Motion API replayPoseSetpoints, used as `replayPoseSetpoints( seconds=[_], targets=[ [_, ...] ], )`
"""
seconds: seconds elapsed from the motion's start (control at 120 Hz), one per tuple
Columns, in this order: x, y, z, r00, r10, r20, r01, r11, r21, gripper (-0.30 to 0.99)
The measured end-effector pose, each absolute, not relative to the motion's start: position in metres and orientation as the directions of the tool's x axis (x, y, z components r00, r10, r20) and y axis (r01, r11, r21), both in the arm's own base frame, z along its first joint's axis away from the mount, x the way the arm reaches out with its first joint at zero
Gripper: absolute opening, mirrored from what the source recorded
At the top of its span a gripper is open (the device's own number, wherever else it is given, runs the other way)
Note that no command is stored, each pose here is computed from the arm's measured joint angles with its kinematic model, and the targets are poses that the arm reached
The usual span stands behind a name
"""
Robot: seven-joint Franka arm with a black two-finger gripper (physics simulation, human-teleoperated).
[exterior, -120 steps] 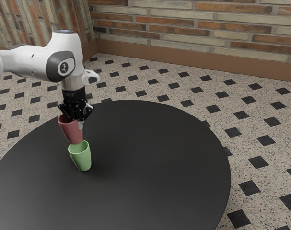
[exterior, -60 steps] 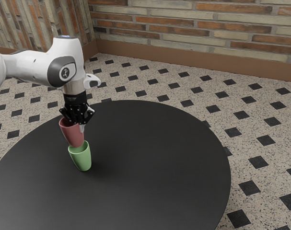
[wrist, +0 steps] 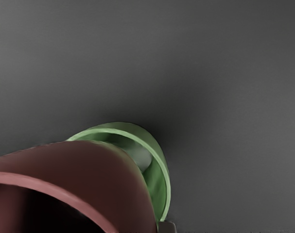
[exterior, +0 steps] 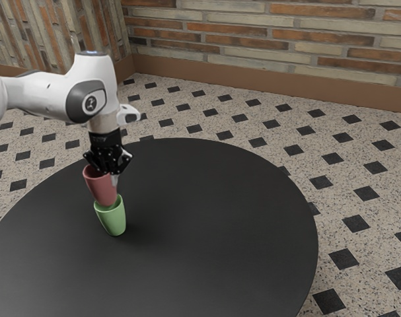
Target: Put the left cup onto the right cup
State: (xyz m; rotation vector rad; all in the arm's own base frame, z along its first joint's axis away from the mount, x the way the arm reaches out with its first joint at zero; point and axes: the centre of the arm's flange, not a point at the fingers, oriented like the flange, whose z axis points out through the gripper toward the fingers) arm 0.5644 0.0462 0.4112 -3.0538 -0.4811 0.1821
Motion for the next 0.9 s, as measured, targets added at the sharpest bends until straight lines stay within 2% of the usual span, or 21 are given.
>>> replayPoseSetpoints(
  seconds=[0.675,0.742,0.9],
  targets=[
    [0.560,0.045,0.398,0.940,0.322,-0.110,0.317,-0.947,-0.056,-0.09],
    [0.560,0.045,0.398,0.940,0.323,-0.110,0.319,-0.946,-0.054,-0.01],
    [0.561,0.044,0.398,0.940,0.324,-0.109,0.320,-0.946,-0.050,0.31]
  ],
)
